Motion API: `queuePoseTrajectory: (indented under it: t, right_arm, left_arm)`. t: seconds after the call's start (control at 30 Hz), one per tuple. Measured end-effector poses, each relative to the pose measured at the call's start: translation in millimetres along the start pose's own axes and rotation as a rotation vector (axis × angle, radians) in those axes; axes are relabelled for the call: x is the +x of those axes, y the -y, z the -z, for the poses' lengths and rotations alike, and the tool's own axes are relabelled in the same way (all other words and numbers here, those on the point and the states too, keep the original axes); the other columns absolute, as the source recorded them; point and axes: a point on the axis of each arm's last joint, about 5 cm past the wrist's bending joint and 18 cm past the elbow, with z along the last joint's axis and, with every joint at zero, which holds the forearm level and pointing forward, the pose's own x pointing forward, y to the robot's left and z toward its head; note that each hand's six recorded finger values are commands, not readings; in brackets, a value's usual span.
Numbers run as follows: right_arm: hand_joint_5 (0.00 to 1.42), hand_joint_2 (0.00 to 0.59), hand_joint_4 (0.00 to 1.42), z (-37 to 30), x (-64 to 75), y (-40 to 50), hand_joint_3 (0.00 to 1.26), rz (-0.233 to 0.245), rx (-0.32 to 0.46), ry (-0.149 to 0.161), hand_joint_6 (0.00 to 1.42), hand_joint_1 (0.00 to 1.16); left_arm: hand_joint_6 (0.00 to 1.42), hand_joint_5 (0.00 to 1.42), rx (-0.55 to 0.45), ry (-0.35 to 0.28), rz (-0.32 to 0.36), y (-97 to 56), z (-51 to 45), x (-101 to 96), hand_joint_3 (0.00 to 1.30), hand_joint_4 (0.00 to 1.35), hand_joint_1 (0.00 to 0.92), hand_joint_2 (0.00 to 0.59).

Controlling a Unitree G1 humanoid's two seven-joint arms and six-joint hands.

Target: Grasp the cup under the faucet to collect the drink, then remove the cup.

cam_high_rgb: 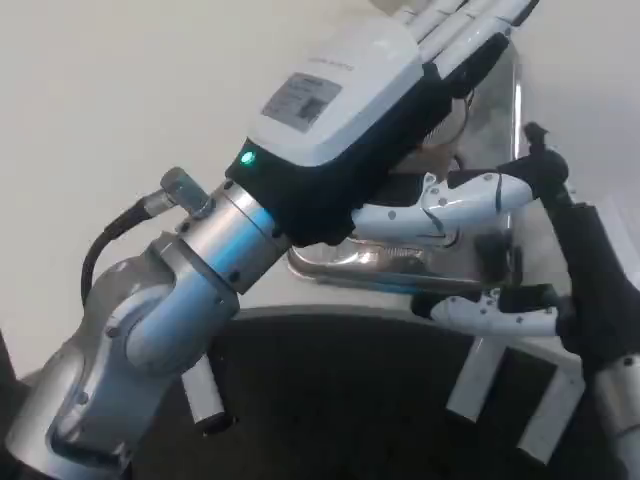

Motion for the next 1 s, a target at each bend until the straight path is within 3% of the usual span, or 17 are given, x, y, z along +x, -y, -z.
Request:
queuePoseTrajectory:
  t: [0.2,0.37,0.5,0.67,0.87,1.0]
  right_arm:
    - [0.00,0.000,0.00,-0.7,10.8,-9.6,0.00,0.003,0.017,0.005,0.00,1.07]
    - [0.00,0.000,0.00,0.0,11.4,-10.0,0.00,0.034,0.028,0.002,0.00,1.06]
    - [0.00,0.000,0.00,3.0,12.3,-10.1,0.00,0.031,0.045,-0.009,0.00,1.06]
    - [0.00,0.000,0.00,3.8,17.8,-12.3,0.00,0.008,0.053,-0.006,0.01,1.04]
    - [0.00,0.000,0.00,1.2,24.7,-15.0,0.00,0.006,0.078,0.008,0.02,1.06]
    - [0.00,0.000,0.00,-1.4,28.3,-16.7,0.00,0.008,0.097,0.018,0.01,1.09]
  left_arm:
    - [0.00,0.00,0.016,0.000,0.001,0.2,0.2,0.3,0.00,0.00,0.000,0.256]
    - [0.00,0.00,0.022,0.001,0.001,0.3,0.6,0.2,0.00,0.00,0.000,0.259]
    - [0.00,0.00,0.033,0.003,-0.002,0.5,1.1,-0.1,0.00,0.00,0.000,0.263]
    - [0.00,0.00,0.057,-0.009,-0.044,-2.0,5.0,-2.0,0.00,0.00,0.000,0.266]
    - [0.00,0.00,0.057,-0.020,-0.160,-7.7,11.9,-8.8,0.00,0.00,0.000,0.254]
    - [0.00,0.00,0.053,-0.078,-0.208,-7.9,17.2,-20.2,0.00,0.00,0.000,0.256]
